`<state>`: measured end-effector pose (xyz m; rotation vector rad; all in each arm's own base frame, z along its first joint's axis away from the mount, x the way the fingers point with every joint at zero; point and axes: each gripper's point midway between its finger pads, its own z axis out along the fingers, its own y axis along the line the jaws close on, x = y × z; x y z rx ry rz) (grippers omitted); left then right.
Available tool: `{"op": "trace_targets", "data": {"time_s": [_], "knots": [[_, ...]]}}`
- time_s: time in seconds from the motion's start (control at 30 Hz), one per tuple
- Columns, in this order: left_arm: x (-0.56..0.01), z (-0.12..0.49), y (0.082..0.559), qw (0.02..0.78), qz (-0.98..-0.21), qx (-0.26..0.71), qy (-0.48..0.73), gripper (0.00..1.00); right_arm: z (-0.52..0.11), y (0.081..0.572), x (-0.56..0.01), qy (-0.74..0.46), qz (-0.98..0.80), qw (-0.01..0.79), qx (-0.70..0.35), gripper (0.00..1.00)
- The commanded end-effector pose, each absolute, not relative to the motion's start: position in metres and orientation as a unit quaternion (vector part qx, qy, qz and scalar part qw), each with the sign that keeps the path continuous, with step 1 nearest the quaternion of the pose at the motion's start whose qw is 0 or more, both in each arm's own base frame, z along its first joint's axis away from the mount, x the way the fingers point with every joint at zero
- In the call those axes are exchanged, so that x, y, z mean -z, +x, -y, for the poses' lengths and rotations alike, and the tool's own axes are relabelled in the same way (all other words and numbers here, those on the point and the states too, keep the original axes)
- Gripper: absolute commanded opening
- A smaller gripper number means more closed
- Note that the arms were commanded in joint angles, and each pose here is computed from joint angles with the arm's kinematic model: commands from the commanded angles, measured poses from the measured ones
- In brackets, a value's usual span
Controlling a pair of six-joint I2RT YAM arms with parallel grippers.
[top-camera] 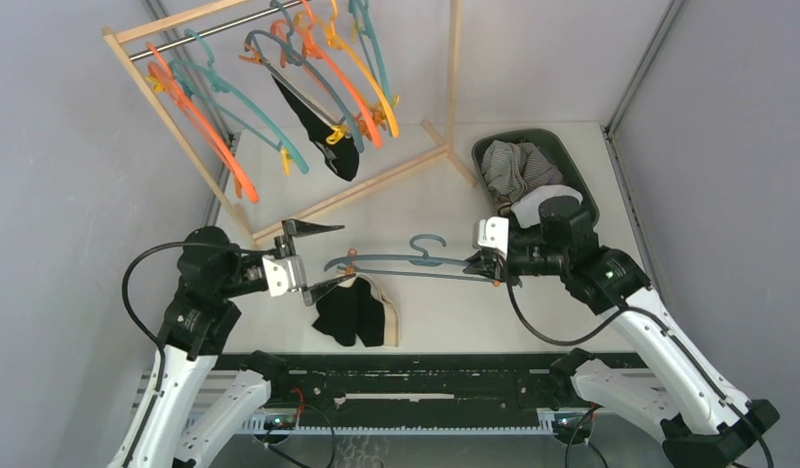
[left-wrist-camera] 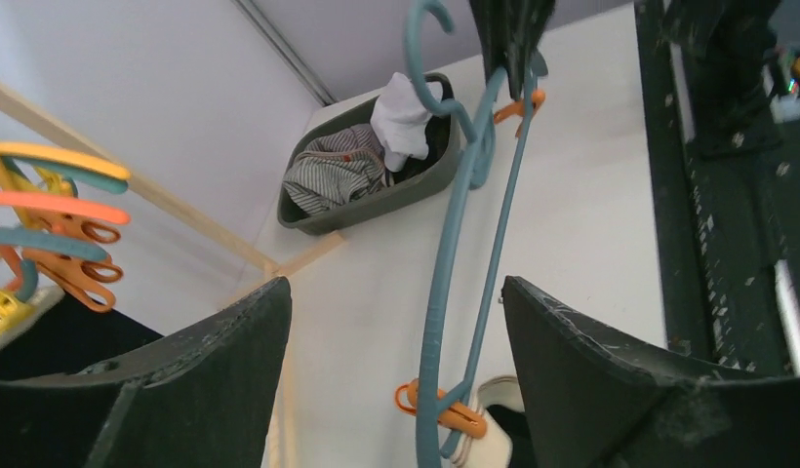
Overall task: Remove the underwear clipped to the hanger
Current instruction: Remove the underwear from the hanger.
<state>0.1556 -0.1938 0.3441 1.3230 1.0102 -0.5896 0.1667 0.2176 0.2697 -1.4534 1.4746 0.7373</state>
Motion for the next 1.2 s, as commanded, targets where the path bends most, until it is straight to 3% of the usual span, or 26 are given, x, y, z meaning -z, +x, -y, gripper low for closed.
{"op": "trace_targets", "data": {"time_s": [0.0,0.4,1.17], "knots": [[-0.352,0.194,0.163,0.627,-0.503,0.311,0.508,0.84,-0.211,0.182,-0.286,-0.619,-0.523,0.539,-0.23,0.0],[-0.326,0.201,0.181,0.466,-0.667,0.429,0.392,0.89,-0.197,0.159,-0.292,-0.657,-0.439,0.585,-0.181,0.0],[-0.29,0.212,0.188,0.372,-0.711,0.486,0.346,0.79,-0.186,0.144,-0.295,-0.653,-0.431,0.597,-0.176,0.0]]}}
